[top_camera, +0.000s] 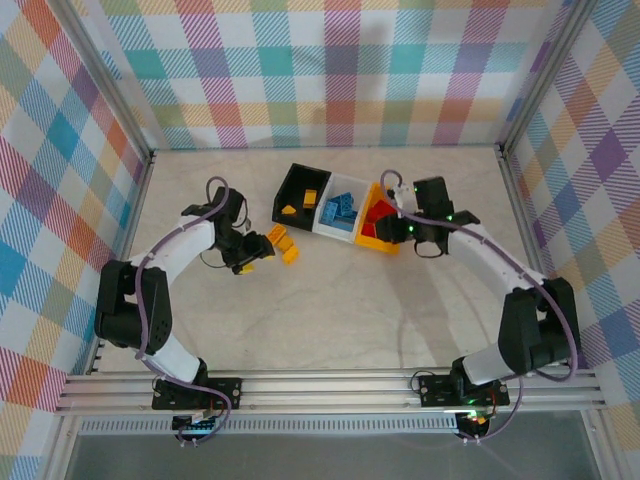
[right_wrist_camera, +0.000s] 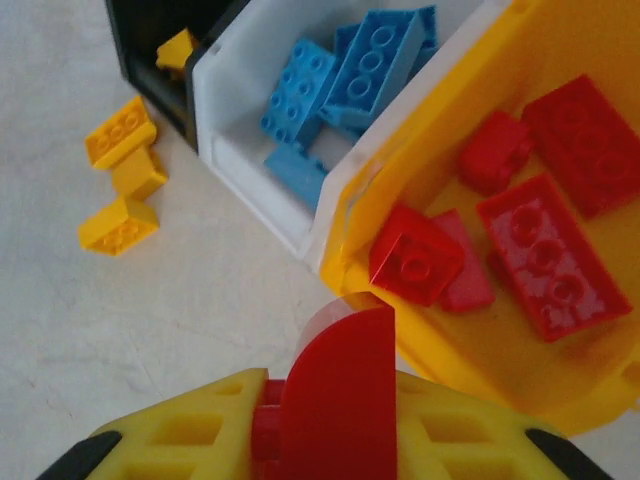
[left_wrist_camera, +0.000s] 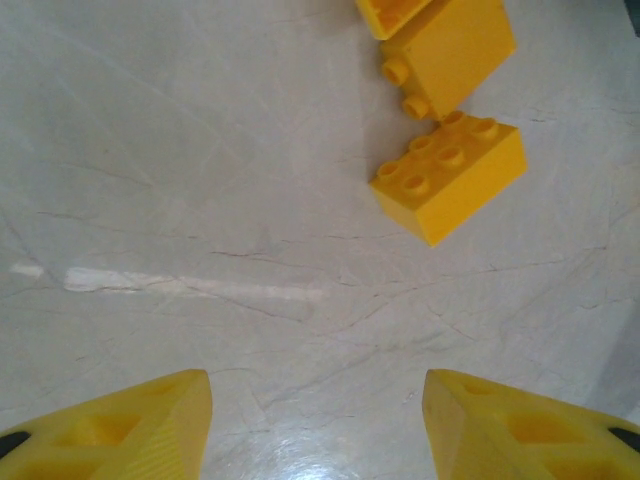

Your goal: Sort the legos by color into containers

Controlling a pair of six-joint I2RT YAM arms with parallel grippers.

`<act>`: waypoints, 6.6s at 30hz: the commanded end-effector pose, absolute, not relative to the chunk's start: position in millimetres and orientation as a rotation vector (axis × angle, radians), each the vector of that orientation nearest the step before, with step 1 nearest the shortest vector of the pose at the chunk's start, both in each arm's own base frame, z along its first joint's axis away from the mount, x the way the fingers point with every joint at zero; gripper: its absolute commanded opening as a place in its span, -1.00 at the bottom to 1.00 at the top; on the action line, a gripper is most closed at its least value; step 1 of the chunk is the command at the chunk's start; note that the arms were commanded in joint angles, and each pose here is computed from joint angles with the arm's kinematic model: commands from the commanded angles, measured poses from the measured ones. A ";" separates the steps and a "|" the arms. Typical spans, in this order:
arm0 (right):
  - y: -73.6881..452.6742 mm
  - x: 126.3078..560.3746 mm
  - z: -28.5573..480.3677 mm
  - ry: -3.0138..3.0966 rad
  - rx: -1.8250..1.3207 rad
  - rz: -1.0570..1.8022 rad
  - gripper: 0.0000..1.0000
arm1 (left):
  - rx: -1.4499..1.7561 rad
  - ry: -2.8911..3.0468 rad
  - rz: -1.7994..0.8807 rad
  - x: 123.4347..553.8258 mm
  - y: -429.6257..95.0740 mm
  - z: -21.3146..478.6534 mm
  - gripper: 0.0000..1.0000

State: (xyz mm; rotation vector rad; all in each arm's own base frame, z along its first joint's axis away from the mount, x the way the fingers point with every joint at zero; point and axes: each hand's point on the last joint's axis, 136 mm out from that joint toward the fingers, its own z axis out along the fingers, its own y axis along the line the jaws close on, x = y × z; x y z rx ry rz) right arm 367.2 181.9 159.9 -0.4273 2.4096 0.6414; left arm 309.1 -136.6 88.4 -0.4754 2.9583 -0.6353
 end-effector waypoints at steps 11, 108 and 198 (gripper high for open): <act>172.0 460.7 114.1 2.585 -0.130 0.700 -0.31 | -0.368 3.005 -0.592 300.6 -147.0 91.2 0.17; 201.3 243.7 146.3 2.455 -0.208 0.942 0.50 | -0.085 2.829 -0.569 483.3 -213.8 143.7 -0.47; 424.7 356.3 -5.6 2.367 -1.517 0.224 0.50 | -0.367 2.990 -0.445 236.7 -93.0 118.6 0.29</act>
